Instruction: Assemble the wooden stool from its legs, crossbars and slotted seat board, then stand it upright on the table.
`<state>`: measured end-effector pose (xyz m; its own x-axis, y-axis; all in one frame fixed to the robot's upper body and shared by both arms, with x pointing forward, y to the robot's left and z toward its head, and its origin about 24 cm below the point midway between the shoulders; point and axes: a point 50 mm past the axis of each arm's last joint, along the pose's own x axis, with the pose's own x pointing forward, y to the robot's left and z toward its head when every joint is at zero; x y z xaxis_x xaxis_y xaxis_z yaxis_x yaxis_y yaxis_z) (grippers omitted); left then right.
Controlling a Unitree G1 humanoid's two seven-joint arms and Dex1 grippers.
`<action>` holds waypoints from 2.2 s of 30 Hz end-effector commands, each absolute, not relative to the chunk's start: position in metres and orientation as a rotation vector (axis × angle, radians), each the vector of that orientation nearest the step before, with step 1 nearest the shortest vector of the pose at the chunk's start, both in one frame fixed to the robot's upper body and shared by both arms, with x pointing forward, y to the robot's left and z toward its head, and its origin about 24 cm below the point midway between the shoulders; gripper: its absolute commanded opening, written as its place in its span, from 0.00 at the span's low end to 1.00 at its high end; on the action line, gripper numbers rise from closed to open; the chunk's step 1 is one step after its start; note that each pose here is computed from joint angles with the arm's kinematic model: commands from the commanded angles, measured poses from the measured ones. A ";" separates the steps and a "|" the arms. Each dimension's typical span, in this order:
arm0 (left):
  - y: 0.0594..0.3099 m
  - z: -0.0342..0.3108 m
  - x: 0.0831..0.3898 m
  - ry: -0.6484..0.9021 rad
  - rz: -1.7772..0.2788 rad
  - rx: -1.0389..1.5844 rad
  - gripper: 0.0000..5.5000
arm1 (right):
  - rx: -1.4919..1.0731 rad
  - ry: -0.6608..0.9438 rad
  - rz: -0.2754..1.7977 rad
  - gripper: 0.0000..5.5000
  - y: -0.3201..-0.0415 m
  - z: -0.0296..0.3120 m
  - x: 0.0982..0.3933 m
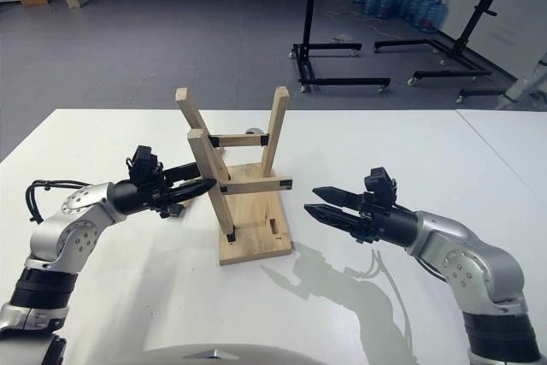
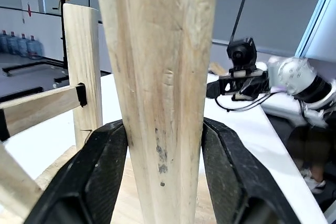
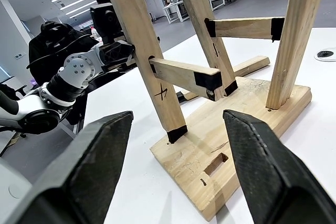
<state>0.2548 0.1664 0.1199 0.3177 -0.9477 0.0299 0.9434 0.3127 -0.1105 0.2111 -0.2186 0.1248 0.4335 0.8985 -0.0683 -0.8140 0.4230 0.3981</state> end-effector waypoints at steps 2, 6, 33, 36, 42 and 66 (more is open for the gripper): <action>0.174 0.082 0.227 0.252 -1.252 0.028 0.38 | 0.299 0.284 1.096 0.57 -0.217 0.126 0.209; 0.169 0.072 0.208 0.281 -1.270 0.034 0.38 | 0.276 0.277 1.086 0.57 -0.216 0.126 0.210; 0.204 0.069 0.257 0.350 -0.577 0.126 0.67 | 0.201 0.234 0.954 0.57 -0.218 0.113 0.206; 0.198 0.057 0.263 0.351 -0.486 0.096 0.67 | 0.217 0.231 0.958 0.57 -0.212 0.111 0.206; 0.205 0.032 0.268 0.441 -0.378 0.260 0.67 | 0.239 0.248 0.996 0.57 -0.204 0.110 0.202; 0.221 0.005 0.280 0.260 -0.184 -0.061 0.38 | 0.250 0.196 0.976 0.57 -0.202 0.108 0.205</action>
<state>0.2814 0.2186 0.0043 0.9356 -0.2087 -0.2849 0.1972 0.9779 -0.0689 0.2003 -0.1995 0.1043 0.5242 0.8494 -0.0611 -0.7960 0.5142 0.3192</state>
